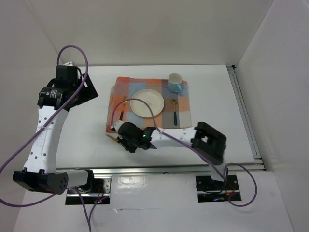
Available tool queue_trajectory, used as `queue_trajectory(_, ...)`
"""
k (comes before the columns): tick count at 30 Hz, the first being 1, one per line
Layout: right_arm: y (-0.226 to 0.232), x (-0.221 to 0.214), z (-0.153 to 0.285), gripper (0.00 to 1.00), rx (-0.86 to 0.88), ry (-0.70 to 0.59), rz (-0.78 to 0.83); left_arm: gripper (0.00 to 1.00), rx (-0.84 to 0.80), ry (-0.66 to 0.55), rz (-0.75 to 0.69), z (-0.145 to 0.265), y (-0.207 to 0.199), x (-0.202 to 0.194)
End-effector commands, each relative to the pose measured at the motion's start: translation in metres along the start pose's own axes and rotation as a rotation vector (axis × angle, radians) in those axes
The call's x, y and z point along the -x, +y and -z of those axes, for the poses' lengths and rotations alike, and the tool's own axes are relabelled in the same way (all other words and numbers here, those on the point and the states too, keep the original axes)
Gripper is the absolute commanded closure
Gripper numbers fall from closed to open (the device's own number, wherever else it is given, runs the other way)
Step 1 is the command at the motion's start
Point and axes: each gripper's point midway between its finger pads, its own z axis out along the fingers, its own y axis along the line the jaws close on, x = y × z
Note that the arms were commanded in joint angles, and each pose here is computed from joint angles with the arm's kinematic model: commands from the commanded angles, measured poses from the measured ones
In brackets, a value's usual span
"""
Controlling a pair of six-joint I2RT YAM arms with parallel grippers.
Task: Set the dinner table for one person
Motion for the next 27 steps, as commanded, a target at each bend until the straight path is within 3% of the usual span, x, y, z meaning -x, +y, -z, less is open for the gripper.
queue_trajectory(1,-0.033,0.018,0.064,1.00,-0.098,-0.112,-0.162,0.13,-0.060,-0.033,-0.003,0.004,-0.013,0.016)
queue_trajectory(7,-0.128,-0.047,0.135,1.00,-0.353,-0.064,-0.586,0.15,-0.056,0.003,-0.008,-0.010,-0.015,0.009)
queue_trajectory(11,-0.175,-0.047,0.159,1.00,-0.363,-0.134,-0.757,0.15,-0.069,-0.003,-0.007,-0.010,-0.018,0.010)
queue_trajectory(19,-0.260,-0.048,0.138,1.00,-0.456,-0.096,-0.871,0.15,-0.076,0.016,0.007,-0.014,-0.017,0.006)
queue_trajectory(27,-0.297,-0.050,0.112,1.00,-0.482,-0.117,-0.975,0.15,-0.071,0.027,0.005,-0.014,-0.014,-0.002)
